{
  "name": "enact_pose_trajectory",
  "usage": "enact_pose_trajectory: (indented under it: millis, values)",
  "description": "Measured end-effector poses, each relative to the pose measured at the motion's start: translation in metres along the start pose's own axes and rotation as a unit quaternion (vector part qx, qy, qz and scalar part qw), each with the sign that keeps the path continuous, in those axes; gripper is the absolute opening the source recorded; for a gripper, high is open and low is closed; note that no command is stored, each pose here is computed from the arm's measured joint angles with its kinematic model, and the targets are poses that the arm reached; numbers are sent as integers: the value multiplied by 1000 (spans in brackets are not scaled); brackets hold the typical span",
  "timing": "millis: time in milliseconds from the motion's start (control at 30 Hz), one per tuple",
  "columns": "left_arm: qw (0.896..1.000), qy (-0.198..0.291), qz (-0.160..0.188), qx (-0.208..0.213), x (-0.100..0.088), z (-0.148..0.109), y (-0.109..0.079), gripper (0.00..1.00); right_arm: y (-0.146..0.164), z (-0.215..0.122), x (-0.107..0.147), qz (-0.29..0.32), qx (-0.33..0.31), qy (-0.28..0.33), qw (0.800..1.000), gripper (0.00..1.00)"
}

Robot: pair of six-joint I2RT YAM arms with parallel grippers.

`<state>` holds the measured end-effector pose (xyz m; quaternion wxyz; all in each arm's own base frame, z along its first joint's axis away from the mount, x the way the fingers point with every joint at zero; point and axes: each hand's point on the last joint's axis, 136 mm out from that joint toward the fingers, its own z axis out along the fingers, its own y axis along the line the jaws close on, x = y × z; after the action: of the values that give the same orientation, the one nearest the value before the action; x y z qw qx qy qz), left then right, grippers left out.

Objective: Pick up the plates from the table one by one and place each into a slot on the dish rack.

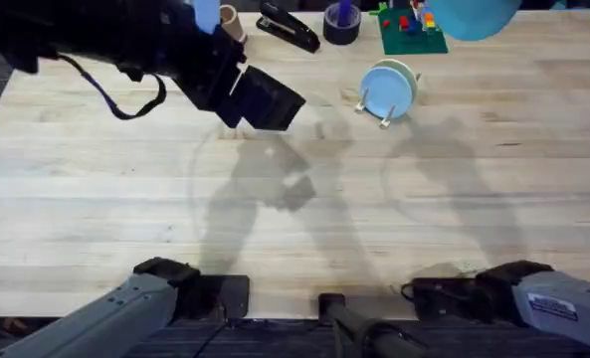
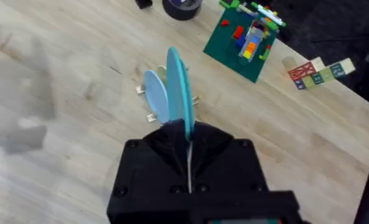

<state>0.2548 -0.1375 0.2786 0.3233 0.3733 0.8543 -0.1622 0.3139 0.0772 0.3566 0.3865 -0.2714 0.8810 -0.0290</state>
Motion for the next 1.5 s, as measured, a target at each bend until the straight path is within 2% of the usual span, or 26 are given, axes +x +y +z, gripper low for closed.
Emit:
enact_pose_trajectory:
  millis: [300, 700, 1000, 1500]
  values:
    - [1000, -2, 2, 3, -1, 0, -1, 995, -1, 14, -4, -30, -6, 5, 1000, 27]
    - [1000, -2, 2, 3, -1, 0, -1, 995, -32, 35, -27, -43, 5, 13, 999, 27]
    - [1000, -2, 2, 4, -1, 0, -1, 995, -27, 53, -18, -41, -36, 40, 998, 27]
    - [1000, -2, 2, 4, -1, 0, -1, 995, -27, 52, -20, -50, -40, 37, 997, 27]
